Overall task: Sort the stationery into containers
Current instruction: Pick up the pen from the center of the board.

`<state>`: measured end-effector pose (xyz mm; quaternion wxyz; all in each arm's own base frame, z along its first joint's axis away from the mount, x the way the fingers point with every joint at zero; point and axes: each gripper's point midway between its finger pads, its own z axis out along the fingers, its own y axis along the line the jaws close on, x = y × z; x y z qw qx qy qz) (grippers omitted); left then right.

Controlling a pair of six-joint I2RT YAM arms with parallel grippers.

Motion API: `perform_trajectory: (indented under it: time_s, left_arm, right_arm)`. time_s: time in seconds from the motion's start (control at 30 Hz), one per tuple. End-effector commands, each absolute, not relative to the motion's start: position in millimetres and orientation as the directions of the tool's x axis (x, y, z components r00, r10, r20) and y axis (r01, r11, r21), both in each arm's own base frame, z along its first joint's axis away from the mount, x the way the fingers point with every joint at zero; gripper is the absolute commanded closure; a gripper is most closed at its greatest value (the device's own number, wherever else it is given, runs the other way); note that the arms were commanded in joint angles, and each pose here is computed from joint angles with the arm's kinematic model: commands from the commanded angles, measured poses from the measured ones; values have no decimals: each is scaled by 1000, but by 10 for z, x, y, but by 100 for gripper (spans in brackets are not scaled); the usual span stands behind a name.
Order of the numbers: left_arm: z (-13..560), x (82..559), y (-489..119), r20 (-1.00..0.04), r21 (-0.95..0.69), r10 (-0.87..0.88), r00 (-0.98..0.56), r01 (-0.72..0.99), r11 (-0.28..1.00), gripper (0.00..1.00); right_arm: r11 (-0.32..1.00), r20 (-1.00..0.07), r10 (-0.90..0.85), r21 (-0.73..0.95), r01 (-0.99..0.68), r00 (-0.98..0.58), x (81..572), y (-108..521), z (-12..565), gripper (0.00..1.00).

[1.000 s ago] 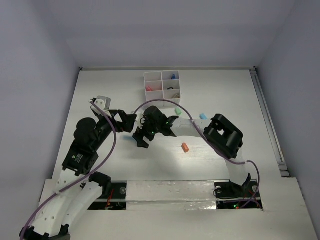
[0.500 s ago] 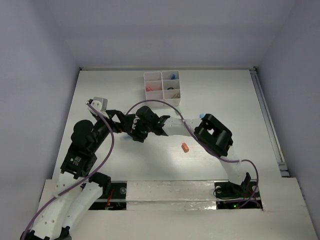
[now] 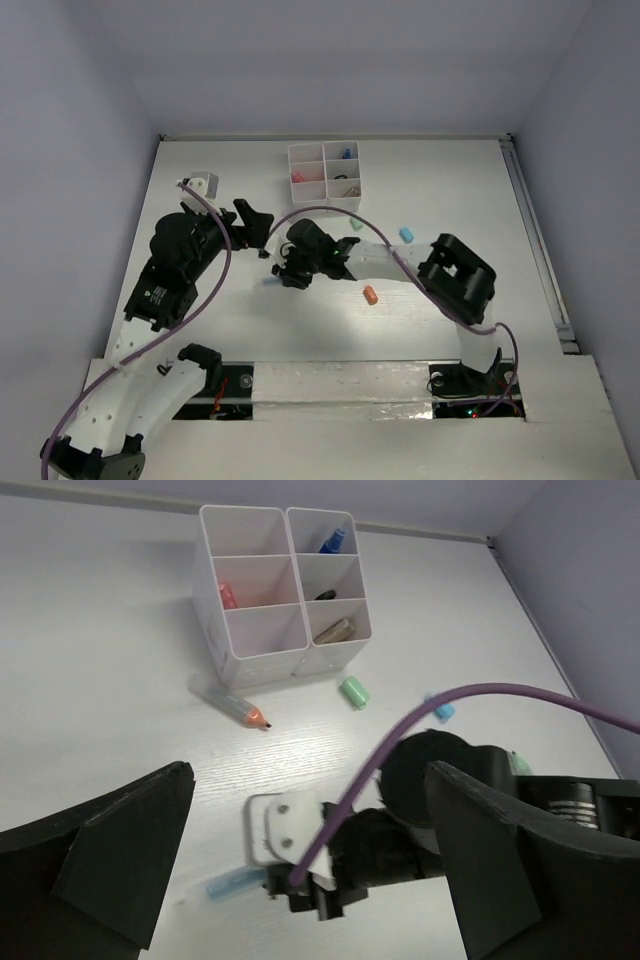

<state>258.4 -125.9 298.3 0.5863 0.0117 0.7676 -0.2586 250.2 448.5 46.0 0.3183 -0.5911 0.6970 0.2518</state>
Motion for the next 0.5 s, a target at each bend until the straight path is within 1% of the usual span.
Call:
perform_trajectory:
  time_s: [0.0,0.03,0.07,0.1,0.13,0.17,0.23,0.27,0.3,0.37,0.4,0.47]
  left_arm:
    - [3365,2541,-1379,-902,-417,-320,-291,393,819,1]
    - [3295,2594,-1393,-894,-423,-311,-321,382,822,1]
    - [3284,2600,-1430,-889,-431,-309,-338,391,814,1]
    - [3195,2618,-1498,-877,-444,-293,-380,409,797,1]
    - [3136,2639,-1515,-868,-455,-291,-403,411,790,2]
    - [3049,2590,-1603,-851,-479,-274,-448,448,755,3]
    - [2916,2605,-1702,-815,-530,-267,-514,478,700,5]
    - [2813,2536,-1757,-781,-577,-251,-571,508,640,9]
    - [2746,2534,-1784,-758,-605,-245,-604,511,611,10]
    - [2505,2552,-1840,-696,-659,-220,-683,486,574,16]
    - [2381,2584,-1851,-672,-671,-209,-710,465,578,17]
    - [2275,2529,-1894,-646,-696,-195,-738,464,547,20]
  right_arm:
    - [194,-801,-595,-59,-979,-70,2369,4335,1030,95]
    - [203,-802,-593,-58,-977,-76,2331,4263,1066,96]
    - [216,-827,-558,-69,-974,-65,2291,4193,1295,95]
    - [231,-816,-571,-50,-972,-94,2208,4052,1194,96]
    - [250,-818,-567,-55,-967,-100,2190,3972,1221,96]
    - [264,-838,-538,-66,-962,-90,2156,3896,1401,96]
    - [298,-831,-544,-60,-953,-118,2084,3707,1351,96]
    - [312,-853,-512,-73,-947,-102,2063,3643,1524,96]
    - [321,-859,-501,-77,-944,-101,2044,3592,1571,96]
    - [339,-871,-482,-86,-937,-95,2019,3503,1649,97]
    - [345,-892,-446,-99,-933,-70,2007,3474,1824,97]
    - [355,-905,-422,-116,-928,-49,2010,3440,1960,97]
